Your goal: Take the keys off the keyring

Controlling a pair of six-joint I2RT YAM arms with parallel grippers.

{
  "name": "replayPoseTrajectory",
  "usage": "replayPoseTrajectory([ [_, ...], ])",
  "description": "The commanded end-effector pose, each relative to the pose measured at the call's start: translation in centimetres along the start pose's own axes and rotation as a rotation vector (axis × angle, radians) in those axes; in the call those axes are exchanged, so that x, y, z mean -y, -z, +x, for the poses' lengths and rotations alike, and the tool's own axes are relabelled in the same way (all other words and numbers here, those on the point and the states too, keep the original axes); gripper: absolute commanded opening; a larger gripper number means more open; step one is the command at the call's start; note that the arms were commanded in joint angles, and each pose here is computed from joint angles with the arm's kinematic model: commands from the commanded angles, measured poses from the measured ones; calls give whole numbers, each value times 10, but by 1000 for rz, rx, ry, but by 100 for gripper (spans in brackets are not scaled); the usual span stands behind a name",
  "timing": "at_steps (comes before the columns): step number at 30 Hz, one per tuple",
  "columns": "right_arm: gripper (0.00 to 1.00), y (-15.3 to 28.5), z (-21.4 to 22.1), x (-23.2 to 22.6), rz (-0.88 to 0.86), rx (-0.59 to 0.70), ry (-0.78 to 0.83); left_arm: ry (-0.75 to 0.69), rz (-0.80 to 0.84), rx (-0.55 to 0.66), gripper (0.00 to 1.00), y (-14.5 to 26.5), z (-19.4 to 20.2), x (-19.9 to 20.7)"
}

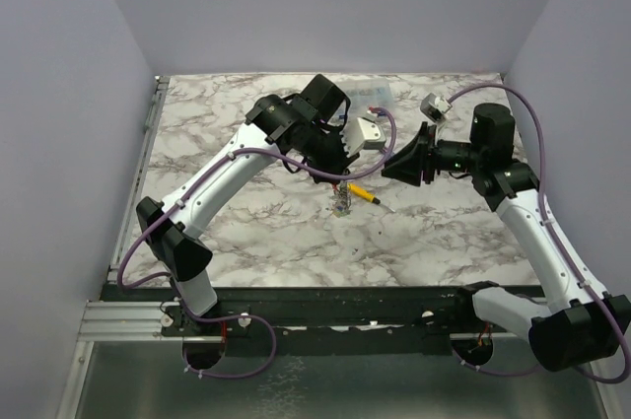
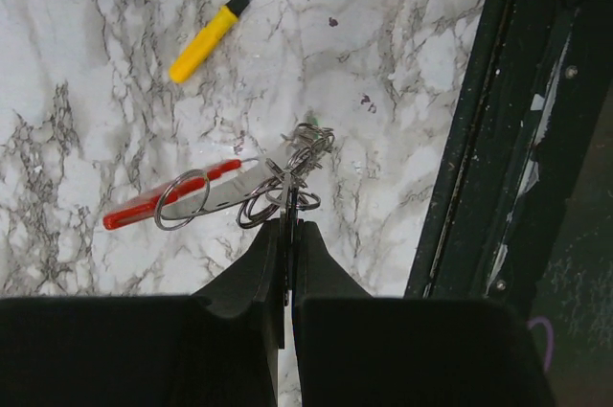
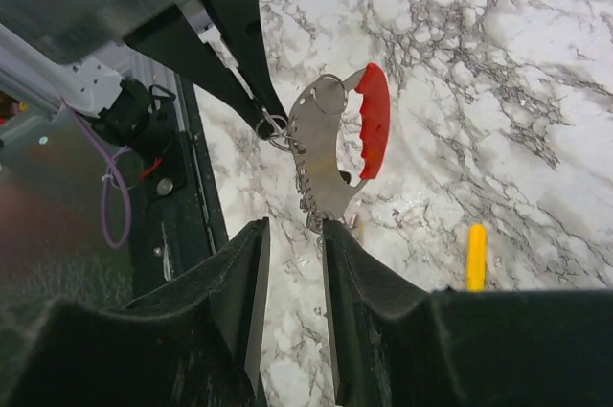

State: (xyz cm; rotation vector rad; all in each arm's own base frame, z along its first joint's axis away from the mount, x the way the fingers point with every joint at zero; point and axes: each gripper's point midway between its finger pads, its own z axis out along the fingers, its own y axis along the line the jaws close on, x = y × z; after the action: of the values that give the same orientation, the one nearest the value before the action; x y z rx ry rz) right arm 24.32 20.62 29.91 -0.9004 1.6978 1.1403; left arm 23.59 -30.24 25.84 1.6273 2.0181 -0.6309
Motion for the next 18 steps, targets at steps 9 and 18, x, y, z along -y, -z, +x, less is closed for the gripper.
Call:
replayPoseTrajectory([
  [9,36,-10,3,-14,-101,35,223,-61,107,98,0,15,-25,23],
  [18,35,-23,4,-35,-167,21,309,-105,115,120,0,15,-35,19],
])
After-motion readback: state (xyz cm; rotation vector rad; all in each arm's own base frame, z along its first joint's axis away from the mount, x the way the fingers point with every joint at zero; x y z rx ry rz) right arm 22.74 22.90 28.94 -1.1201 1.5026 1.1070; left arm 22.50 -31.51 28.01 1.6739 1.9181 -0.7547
